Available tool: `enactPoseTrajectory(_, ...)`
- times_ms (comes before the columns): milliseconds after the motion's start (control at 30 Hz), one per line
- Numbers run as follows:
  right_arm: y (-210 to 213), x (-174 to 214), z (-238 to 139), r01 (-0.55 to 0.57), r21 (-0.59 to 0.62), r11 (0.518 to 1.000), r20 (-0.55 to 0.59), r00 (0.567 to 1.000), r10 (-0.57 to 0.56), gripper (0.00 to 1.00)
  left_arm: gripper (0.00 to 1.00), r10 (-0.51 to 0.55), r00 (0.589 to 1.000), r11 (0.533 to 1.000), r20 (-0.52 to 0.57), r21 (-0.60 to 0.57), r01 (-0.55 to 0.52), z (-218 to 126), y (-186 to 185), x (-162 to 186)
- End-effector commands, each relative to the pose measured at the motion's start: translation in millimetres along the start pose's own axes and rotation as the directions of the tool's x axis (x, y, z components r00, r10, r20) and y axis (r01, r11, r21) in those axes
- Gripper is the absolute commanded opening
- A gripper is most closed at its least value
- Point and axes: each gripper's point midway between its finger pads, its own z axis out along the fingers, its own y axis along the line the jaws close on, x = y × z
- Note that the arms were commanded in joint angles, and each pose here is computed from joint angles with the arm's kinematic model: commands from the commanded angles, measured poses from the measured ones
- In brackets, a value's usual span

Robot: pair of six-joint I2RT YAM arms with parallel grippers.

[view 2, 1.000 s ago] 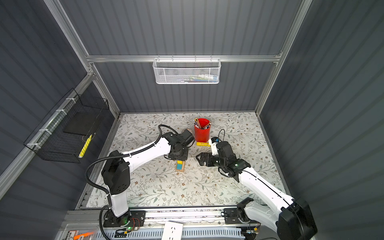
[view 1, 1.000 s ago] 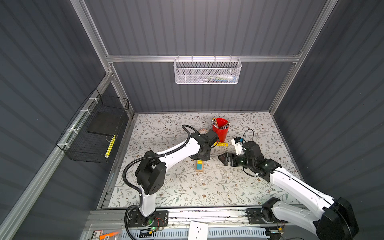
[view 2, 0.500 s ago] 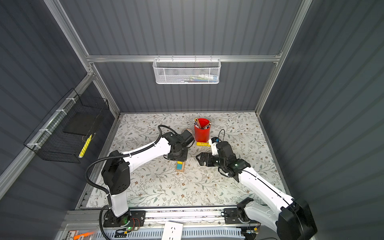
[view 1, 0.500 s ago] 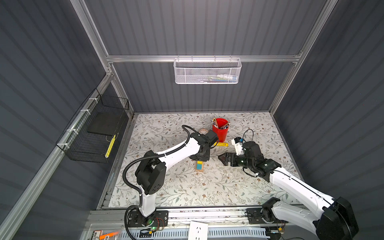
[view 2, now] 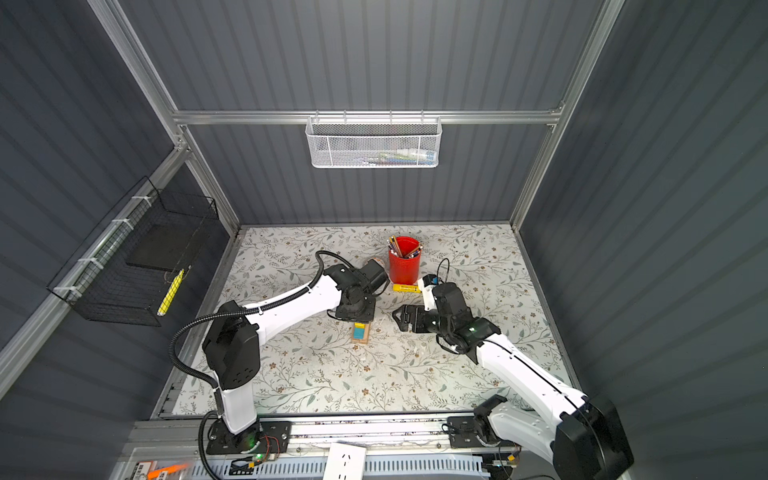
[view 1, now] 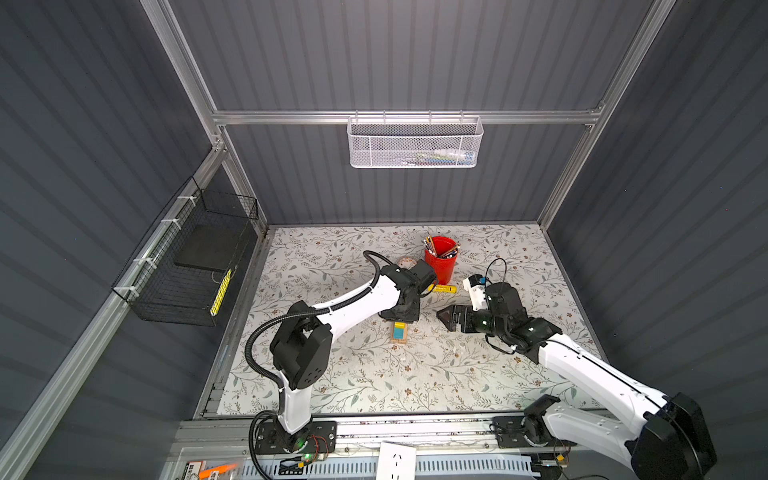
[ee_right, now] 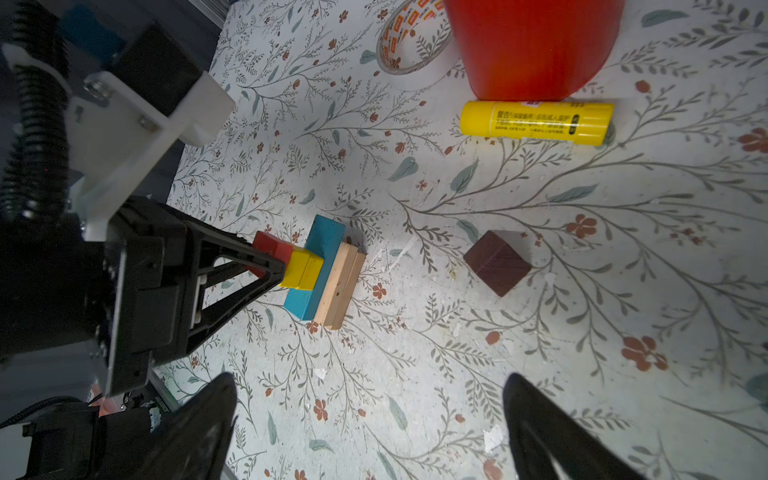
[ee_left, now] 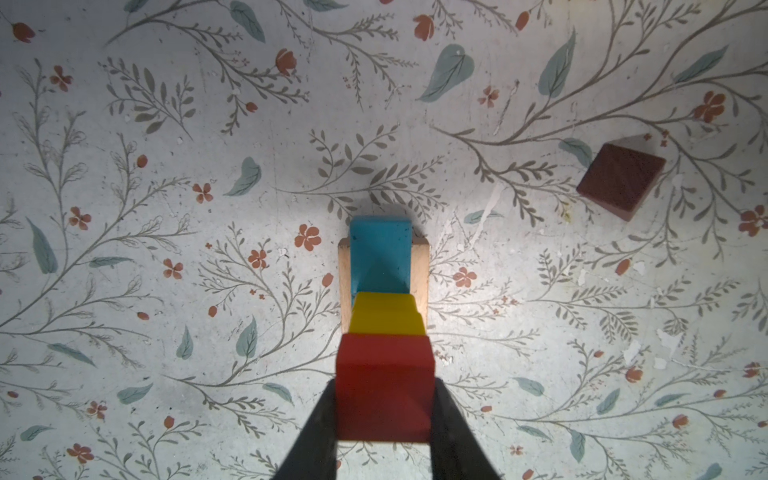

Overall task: Build the wood block tower
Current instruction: 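Lower the red cube onto the yellow cubes with the left gripper, then open and raise the left gripper while the right gripper nears the brown cube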

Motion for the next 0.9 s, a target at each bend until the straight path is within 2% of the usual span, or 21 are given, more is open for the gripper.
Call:
enactPoseTrajectory(0,-1,2,2,-0.005,-0.003,1.0,-0.004,1.0,0.005,0.99,0.36,0.001,1.0,1.0,-0.031,-0.009,-0.001,-3,6,10)
enactPoseTrajectory(233,-2,1,2,-0.007,-0.002,1.0,-0.002,1.0,0.007,0.99,0.43,0.02,0.999,1.0,-0.032,-0.005,-0.02,0,2,8)
enactPoseTrajectory(867,-1,-2,1,-0.005,0.001,1.0,0.0,1.0,0.005,0.99,0.42,0.025,0.999,0.999,-0.033,-0.033,-0.026,7,6,7)
